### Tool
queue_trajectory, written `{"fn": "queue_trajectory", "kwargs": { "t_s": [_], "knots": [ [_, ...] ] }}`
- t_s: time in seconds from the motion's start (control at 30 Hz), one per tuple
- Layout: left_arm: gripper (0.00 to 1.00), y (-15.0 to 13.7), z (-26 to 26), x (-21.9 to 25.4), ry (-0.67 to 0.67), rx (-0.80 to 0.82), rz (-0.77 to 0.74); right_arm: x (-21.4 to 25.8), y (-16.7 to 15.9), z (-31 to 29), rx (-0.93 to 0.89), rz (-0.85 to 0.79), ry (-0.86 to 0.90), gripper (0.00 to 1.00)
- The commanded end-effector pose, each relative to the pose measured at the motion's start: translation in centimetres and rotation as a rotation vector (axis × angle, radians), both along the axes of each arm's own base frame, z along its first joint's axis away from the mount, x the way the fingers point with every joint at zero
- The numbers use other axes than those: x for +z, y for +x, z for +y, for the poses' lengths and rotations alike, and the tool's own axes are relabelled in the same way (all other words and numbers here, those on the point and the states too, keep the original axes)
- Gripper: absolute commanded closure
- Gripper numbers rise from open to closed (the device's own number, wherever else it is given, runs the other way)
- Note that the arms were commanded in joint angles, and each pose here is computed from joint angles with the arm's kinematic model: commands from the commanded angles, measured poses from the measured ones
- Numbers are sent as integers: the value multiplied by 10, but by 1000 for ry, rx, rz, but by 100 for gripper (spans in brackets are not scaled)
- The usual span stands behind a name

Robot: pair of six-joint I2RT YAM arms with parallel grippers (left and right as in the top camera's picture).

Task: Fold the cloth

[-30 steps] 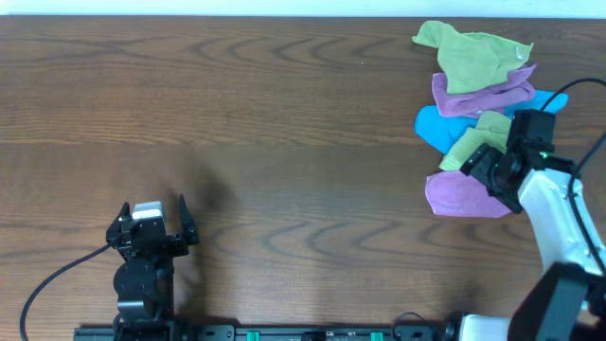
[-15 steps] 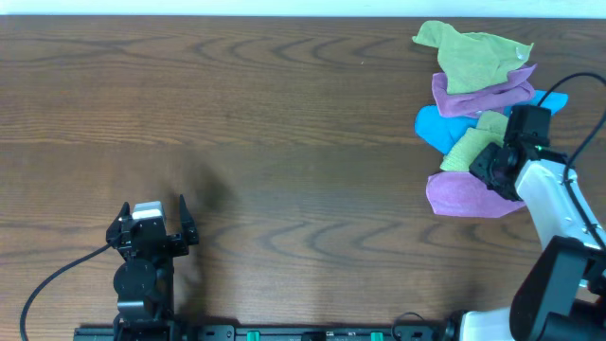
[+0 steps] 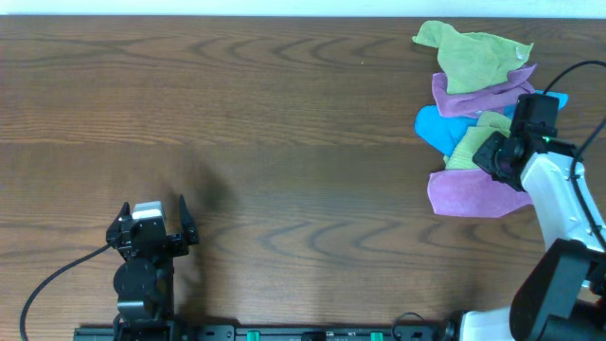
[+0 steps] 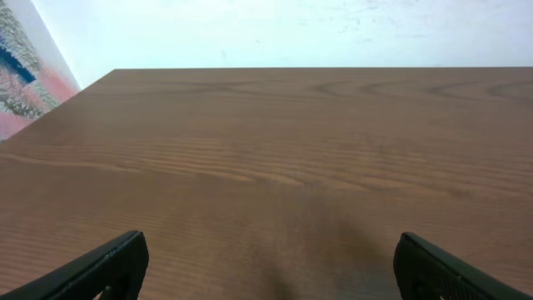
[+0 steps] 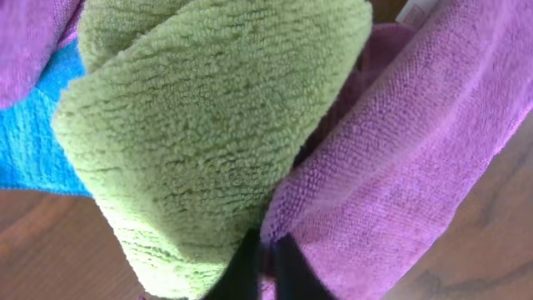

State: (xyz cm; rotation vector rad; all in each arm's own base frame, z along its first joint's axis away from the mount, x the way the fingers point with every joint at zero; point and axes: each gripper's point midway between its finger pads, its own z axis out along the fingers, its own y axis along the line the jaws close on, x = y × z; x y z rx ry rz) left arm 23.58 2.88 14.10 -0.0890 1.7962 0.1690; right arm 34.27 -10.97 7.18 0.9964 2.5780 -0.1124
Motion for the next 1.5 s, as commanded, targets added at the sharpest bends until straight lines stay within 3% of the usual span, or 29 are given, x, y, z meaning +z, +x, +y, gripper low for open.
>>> {"fn": "queue_trajectory", "kwargs": {
  "t_s": [0.0, 0.07, 0.13, 0.27, 0.47, 0.7, 1.0, 1.13, 1.47],
  "knots": [
    [5, -1, 2, -17, -9, 16, 39, 6, 0, -2, -5, -3, -4, 73],
    [5, -1, 2, -17, -9, 16, 38, 4, -4, -1, -5, 15, 0, 66],
    [5, -1, 2, -17, -9, 16, 39, 3, -6, -1, -5, 25, 3, 78],
    [5, -1, 2, -17, -9, 15, 39, 2, -10, 0, -6, 42, 4, 80],
    [5, -1, 3, -17, -9, 16, 39, 0, -18, 1, -7, 78, 10, 71],
    [5, -1, 2, -17, -9, 16, 38, 2, -19, -8, -25, 79, -41, 67],
    [5, -1, 2, -17, -9, 16, 39, 6, -8, -16, -36, 35, -81, 71],
    [5, -1, 2, -17, -9, 16, 38, 9, -1, -17, -23, 6, -93, 62],
    [5, -1, 3, -17, -9, 16, 39, 7, 7, -20, -10, -14, -104, 62]
  ]
}}
